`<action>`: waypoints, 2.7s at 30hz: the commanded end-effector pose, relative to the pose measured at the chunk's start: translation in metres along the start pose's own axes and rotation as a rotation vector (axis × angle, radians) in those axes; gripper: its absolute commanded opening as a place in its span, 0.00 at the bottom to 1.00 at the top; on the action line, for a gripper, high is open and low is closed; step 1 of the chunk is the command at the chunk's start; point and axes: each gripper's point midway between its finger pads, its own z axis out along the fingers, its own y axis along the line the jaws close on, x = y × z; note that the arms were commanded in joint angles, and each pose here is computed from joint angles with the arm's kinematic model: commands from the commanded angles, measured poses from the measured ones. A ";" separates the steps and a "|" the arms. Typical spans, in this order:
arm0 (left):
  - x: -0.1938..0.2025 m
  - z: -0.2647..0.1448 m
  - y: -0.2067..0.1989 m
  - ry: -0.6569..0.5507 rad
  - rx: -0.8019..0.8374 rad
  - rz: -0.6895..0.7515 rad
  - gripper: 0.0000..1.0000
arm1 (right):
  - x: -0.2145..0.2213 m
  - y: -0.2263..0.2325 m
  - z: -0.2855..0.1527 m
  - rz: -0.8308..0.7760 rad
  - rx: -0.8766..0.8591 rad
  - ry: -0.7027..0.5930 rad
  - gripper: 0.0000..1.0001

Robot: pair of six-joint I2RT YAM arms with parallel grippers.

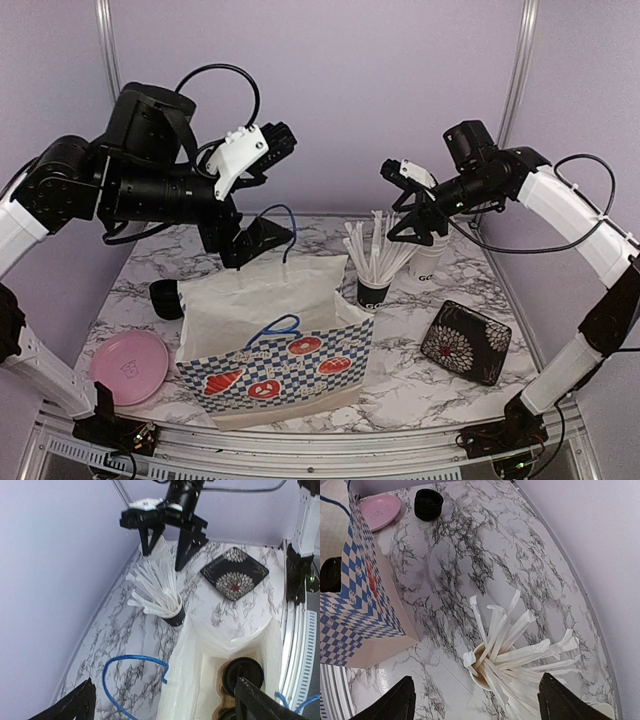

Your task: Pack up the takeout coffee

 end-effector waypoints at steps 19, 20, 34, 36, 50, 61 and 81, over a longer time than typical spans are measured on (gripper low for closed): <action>0.097 -0.031 0.222 -0.233 -0.727 -0.608 0.94 | 0.031 -0.008 0.051 0.042 -0.044 0.099 0.52; 0.105 -0.026 0.222 -0.223 -0.731 -0.606 0.94 | 0.032 -0.007 0.053 0.042 -0.050 0.102 0.52; 0.124 0.005 0.216 -0.148 -0.673 -0.554 0.94 | 0.018 0.002 0.063 0.027 -0.087 0.092 0.52; 0.123 0.005 0.215 -0.152 -0.663 -0.552 0.93 | 0.013 0.002 0.059 0.024 -0.085 0.081 0.52; 0.122 0.001 0.213 -0.165 -0.658 -0.535 0.93 | 0.020 0.012 0.060 0.024 -0.076 0.140 0.52; 0.120 0.001 0.210 -0.174 -0.642 -0.536 0.93 | 0.042 0.019 0.081 0.022 -0.095 0.240 0.33; 0.125 0.010 0.209 -0.147 -0.632 -0.520 0.93 | -0.003 0.026 0.040 -0.026 -0.069 0.118 0.00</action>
